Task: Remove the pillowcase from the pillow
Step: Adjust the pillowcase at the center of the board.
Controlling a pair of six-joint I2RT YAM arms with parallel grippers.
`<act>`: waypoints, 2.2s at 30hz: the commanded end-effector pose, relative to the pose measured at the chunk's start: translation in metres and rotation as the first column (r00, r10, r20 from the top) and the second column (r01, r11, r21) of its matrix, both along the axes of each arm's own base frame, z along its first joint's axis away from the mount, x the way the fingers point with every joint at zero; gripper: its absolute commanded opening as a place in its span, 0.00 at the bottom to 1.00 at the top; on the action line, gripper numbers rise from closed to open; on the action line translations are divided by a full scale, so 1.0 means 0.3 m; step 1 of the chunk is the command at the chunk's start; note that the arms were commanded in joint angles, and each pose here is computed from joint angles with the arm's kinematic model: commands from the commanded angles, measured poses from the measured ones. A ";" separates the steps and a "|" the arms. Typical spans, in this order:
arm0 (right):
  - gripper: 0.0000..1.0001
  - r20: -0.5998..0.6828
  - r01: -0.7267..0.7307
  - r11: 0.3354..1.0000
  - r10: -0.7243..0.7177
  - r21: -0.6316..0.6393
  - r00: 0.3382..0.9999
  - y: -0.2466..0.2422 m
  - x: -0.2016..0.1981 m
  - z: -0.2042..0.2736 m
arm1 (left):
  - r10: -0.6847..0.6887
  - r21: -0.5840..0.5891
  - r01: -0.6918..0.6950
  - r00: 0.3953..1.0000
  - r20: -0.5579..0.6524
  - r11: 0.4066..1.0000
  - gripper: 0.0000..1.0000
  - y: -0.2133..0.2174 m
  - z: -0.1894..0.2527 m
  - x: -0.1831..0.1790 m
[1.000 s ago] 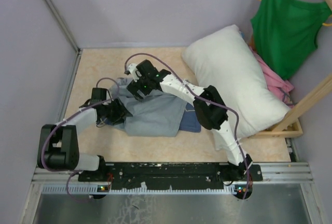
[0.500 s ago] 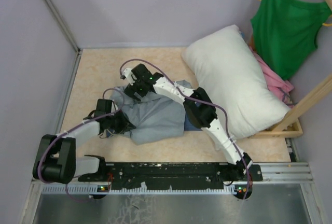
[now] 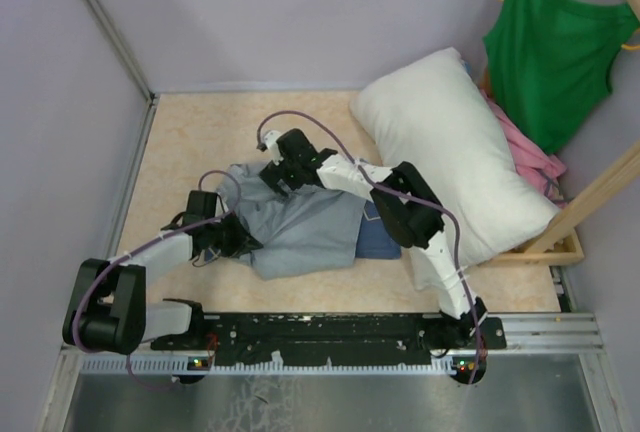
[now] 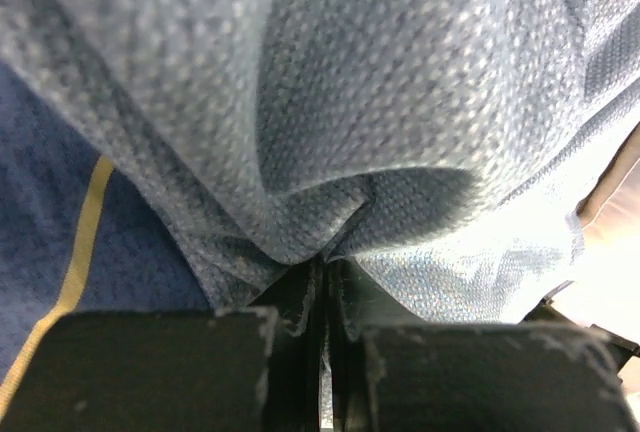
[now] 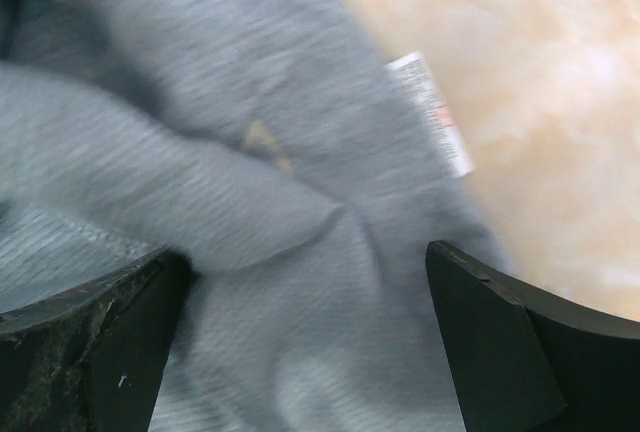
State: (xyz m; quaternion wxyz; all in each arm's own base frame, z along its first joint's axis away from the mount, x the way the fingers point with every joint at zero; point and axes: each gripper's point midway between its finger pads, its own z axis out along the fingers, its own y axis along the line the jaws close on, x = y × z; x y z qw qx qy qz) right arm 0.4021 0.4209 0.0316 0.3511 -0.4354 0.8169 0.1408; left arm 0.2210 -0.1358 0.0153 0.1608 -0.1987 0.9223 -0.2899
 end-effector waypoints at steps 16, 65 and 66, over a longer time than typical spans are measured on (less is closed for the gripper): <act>0.99 -0.032 0.478 0.863 -0.480 0.161 0.877 -0.434 0.424 0.263 | -0.039 0.118 0.057 0.988 -0.149 0.991 0.00 0.040 -0.106 -0.150; 0.00 -0.020 0.031 0.767 -0.024 0.641 1.000 0.242 0.410 0.442 | -0.053 0.068 0.060 0.993 -0.103 0.996 0.00 0.005 -0.084 -0.194; 0.00 -0.058 0.071 0.727 -0.043 0.683 0.997 0.205 0.447 0.479 | -0.048 0.072 0.056 0.993 -0.105 0.996 0.00 0.008 -0.087 -0.197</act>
